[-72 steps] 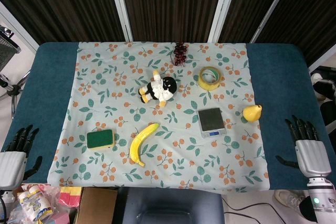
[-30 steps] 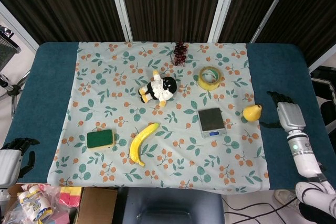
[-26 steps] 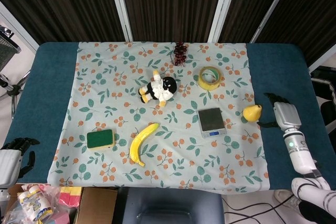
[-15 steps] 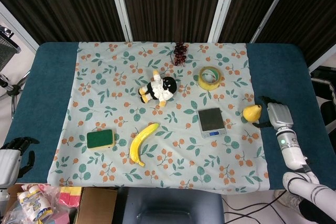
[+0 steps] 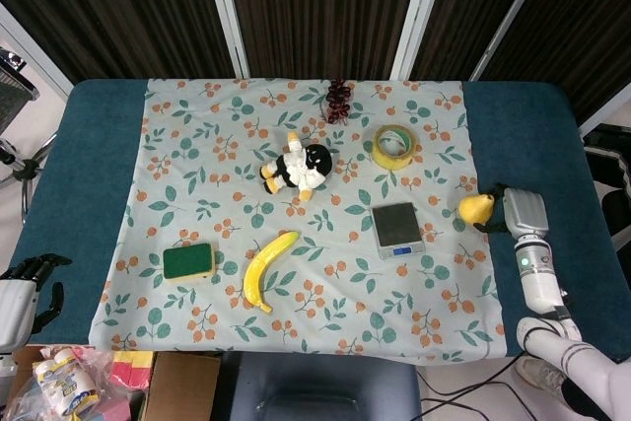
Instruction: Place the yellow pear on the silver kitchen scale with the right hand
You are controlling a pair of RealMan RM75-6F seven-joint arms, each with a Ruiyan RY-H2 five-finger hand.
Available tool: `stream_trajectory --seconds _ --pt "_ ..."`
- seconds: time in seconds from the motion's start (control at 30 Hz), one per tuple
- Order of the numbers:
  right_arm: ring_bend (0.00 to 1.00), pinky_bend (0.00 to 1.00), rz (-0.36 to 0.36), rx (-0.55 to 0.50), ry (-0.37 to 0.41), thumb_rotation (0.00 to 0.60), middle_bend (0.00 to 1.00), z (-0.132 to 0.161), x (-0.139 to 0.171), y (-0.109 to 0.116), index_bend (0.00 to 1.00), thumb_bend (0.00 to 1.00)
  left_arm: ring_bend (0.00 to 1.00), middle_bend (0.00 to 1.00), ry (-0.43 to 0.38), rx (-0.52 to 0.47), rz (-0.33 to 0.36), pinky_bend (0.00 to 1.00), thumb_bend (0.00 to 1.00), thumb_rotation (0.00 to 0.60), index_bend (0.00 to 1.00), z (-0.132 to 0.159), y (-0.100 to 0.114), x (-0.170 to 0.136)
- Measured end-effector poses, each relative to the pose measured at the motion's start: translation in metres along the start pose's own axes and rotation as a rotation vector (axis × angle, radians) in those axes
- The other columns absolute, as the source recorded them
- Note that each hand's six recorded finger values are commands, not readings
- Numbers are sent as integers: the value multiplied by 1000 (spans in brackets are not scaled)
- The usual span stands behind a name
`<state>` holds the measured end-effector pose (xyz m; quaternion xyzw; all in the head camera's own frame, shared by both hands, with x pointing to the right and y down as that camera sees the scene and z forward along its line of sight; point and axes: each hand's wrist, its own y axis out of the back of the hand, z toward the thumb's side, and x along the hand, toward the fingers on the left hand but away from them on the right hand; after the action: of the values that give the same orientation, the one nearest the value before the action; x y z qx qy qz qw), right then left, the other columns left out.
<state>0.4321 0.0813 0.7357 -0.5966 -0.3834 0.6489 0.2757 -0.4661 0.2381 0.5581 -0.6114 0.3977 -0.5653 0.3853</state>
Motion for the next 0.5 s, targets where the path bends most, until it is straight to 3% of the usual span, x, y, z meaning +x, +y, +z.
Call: stream_trajectory --seconds 0.3,0.5 --pt "694 789 -143 -42 88 600 667 19 8 17 822 269 316 313 2 5 -3 481 578 600 333 1 -1 0" --pt "694 789 -146 -77 168 600 667 39 18 18 822 268 293 284 2 7 -3 469 563 600 313 1 -2 3"
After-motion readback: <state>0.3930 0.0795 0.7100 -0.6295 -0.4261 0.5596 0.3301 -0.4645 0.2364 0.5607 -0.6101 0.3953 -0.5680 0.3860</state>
